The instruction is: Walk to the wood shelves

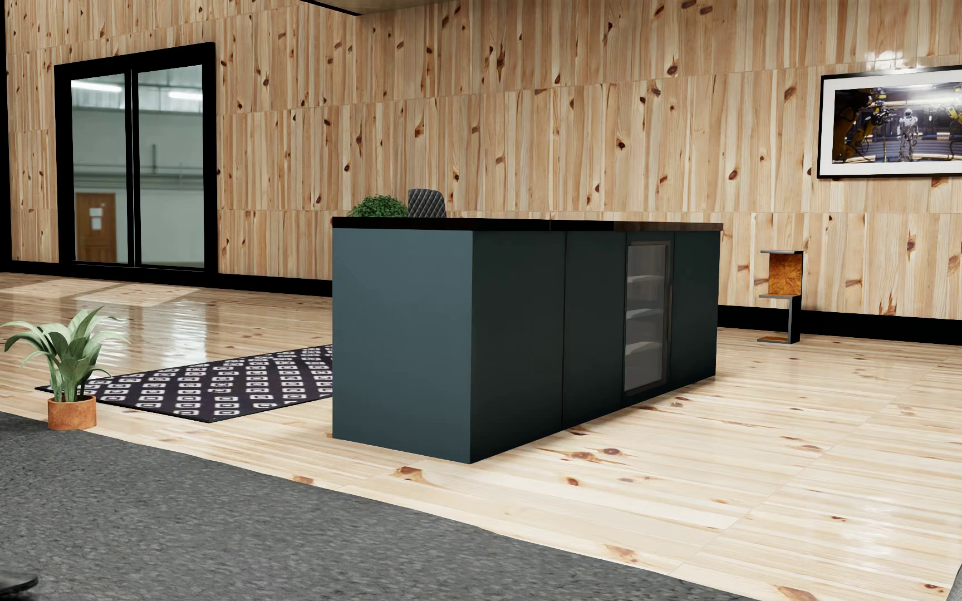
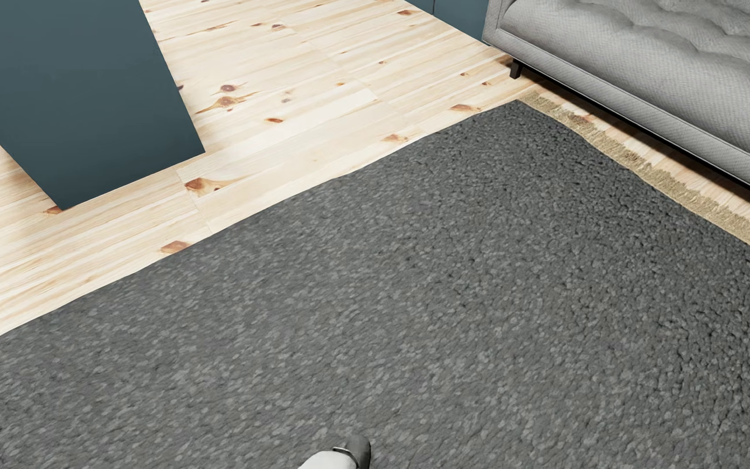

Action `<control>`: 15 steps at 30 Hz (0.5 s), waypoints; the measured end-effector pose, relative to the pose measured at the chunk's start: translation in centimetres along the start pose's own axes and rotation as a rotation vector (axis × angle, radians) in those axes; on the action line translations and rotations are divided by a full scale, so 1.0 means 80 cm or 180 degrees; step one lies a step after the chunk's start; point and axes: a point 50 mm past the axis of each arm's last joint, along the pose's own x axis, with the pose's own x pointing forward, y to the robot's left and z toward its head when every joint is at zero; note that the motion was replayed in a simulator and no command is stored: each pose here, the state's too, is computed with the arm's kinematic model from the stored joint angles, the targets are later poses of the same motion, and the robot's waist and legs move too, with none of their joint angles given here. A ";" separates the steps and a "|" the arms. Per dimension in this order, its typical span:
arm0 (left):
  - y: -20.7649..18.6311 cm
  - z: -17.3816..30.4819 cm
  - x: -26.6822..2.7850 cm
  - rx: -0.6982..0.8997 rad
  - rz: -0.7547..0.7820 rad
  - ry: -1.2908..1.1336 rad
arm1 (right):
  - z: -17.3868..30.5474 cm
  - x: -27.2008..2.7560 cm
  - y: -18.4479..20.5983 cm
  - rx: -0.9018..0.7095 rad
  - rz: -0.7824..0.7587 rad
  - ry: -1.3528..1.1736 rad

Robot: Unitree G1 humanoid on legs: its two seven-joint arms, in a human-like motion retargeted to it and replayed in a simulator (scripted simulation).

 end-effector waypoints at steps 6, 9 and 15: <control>-0.011 -0.020 -0.001 0.0134 -0.0112 0.0233 | -0.029 -0.003 0.013 0.0225 0.0005 0.0304; 0.015 0.011 0.008 0.0063 0.0074 0.0007 | -0.045 -0.010 0.033 0.0072 0.0194 0.0439; 0.106 0.109 0.004 0.0080 0.0674 -0.0802 | -0.089 -0.033 0.047 0.0128 0.0262 0.0779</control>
